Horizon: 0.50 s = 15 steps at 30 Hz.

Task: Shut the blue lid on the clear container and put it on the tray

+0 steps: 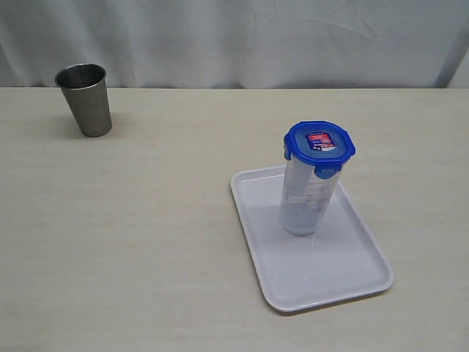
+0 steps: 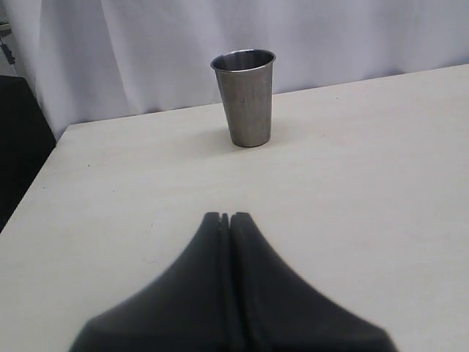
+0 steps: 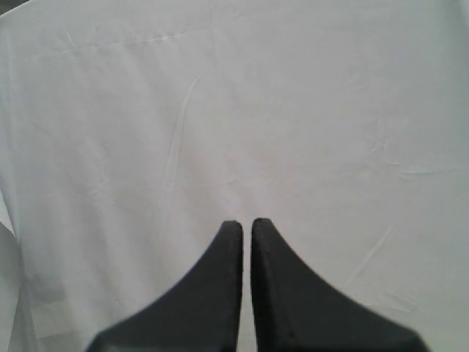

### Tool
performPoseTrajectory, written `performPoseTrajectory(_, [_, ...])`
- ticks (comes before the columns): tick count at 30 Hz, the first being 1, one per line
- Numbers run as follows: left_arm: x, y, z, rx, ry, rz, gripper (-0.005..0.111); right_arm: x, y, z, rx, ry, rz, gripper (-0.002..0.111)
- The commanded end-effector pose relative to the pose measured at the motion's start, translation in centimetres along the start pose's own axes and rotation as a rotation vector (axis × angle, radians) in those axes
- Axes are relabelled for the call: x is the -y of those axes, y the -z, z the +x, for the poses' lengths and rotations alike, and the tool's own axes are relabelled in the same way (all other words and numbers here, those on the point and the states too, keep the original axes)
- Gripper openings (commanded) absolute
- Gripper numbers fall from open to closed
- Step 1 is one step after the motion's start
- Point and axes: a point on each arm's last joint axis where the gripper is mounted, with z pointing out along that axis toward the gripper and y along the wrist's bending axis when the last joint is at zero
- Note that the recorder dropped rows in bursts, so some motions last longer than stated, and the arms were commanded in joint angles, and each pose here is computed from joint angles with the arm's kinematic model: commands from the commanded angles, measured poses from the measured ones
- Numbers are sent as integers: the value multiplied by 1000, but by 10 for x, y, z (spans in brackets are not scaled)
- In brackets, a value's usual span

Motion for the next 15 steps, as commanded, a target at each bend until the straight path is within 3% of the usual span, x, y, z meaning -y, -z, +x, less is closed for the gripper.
performPoseTrajectory(1, [0, 0, 0, 3, 5, -1, 0, 9, 10, 14, 49, -13, 33, 4])
performPoseTrajectory(7, [0, 0, 0, 3, 5, -1, 0, 26, 36, 38, 168, -68, 86, 4])
performPoseTrajectory(15, [0, 0, 0, 3, 5, -1, 0, 37, 48, 70, 228, 36, 100, 4])
